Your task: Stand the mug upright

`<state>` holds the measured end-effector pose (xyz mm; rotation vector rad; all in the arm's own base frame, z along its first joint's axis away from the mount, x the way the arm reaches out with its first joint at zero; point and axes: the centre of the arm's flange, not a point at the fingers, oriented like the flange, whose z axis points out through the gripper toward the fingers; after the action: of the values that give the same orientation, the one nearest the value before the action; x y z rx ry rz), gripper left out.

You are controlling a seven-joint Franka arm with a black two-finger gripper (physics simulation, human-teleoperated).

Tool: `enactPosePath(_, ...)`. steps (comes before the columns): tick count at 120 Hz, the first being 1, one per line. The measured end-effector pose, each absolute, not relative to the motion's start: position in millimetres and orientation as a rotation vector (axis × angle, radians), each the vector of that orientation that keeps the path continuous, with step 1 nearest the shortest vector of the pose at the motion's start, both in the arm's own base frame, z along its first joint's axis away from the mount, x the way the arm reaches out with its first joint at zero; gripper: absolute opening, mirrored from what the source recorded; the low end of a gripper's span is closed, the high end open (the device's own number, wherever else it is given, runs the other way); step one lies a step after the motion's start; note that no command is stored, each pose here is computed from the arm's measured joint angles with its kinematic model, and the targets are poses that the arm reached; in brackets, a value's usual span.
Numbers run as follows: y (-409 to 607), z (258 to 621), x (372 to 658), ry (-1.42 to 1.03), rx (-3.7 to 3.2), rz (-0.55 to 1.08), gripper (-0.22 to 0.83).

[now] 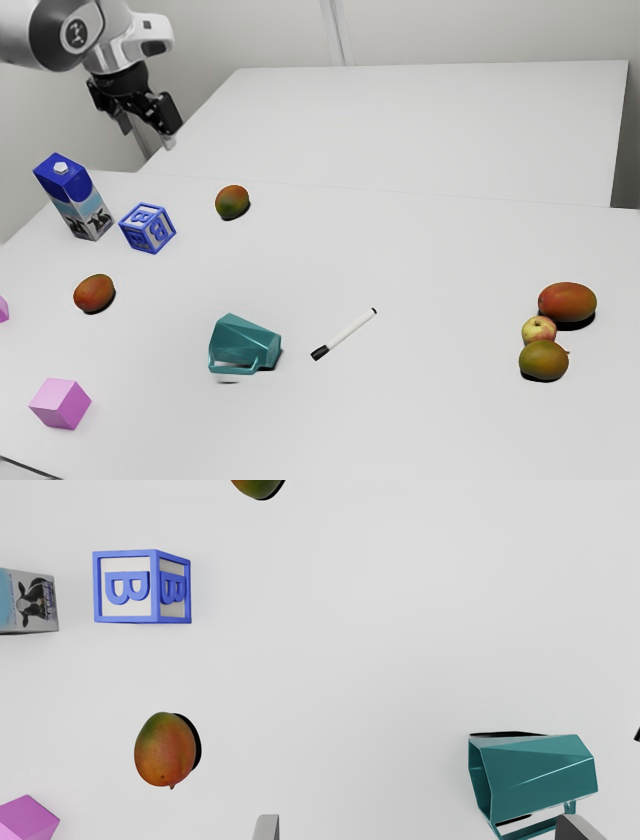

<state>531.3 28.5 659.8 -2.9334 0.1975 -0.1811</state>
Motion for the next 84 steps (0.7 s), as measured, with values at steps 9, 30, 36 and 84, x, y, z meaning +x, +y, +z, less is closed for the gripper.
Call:
enactPosePath(9,28.4,658.3,531.1,0.203,-2.933,-0.183,0.62)
enactPosePath(30,37.9,648.3,531.1,0.188,-2.936,-0.160,0.62)
enactPosePath(36,46.7,646.8,529.7,0.166,-2.937,-0.155,0.62)
enactPosePath(84,101.6,505.7,501.8,-0.188,-3.350,0.212,0.62)
